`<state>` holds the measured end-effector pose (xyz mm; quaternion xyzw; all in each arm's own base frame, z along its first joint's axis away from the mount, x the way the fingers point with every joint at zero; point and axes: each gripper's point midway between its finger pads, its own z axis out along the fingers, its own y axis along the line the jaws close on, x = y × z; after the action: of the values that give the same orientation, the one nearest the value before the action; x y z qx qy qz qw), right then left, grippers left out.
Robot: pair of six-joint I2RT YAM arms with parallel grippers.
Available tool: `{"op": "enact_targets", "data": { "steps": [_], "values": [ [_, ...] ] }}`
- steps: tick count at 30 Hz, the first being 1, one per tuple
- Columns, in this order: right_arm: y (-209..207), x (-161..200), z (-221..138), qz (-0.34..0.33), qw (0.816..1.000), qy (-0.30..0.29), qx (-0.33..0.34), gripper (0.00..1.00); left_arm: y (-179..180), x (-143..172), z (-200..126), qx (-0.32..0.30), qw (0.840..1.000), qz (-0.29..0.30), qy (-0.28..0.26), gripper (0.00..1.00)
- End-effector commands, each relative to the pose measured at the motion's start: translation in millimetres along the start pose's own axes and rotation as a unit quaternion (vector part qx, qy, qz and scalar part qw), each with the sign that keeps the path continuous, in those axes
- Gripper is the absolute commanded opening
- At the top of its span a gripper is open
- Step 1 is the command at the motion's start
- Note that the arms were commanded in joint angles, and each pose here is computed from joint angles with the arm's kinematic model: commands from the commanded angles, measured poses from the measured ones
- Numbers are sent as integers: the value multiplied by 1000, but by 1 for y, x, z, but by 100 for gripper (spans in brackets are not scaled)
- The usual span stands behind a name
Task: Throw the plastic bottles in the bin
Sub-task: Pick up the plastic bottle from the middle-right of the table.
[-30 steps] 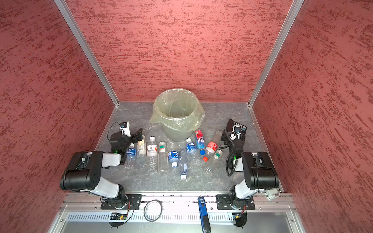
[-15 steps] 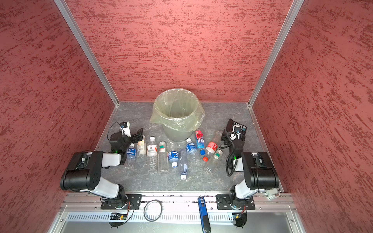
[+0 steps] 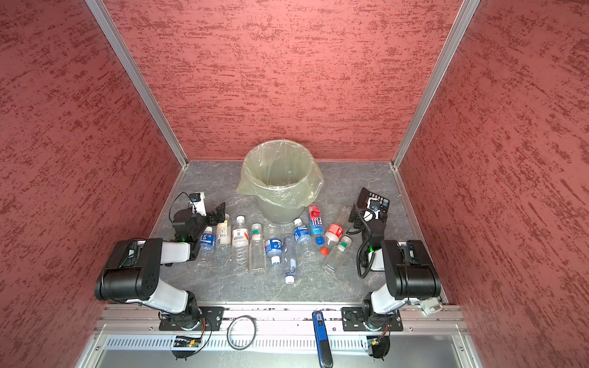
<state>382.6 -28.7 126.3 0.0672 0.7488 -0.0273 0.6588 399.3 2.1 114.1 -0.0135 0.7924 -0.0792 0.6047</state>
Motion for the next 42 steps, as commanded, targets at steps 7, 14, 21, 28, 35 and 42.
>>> {"op": "enact_targets", "data": {
  "steps": [7, 14, 21, 28, 35, 42],
  "values": [
    [-25, -35, 0, 32, 997, -17, 74, 99, 17, -12, -11, -62, 998, -14, -24, 99],
    [-62, -53, -10, 94, 975, 29, 199, 99, 24, -40, -37, -151, 987, -54, -13, 99],
    [-50, -54, -20, 120, 947, 135, 266, 99, -26, -86, -63, -109, 989, -97, -33, 99],
    [9, -82, -60, 142, 959, 169, 178, 95, -113, -101, -79, 36, 993, -102, 44, 99],
    [58, -81, -118, 157, 945, 249, 141, 94, -148, -96, -108, 71, 988, -86, 109, 99],
    [100, -39, -174, 184, 919, 331, 110, 91, -159, -59, -123, 83, 977, -76, 184, 97]
  ]
}}
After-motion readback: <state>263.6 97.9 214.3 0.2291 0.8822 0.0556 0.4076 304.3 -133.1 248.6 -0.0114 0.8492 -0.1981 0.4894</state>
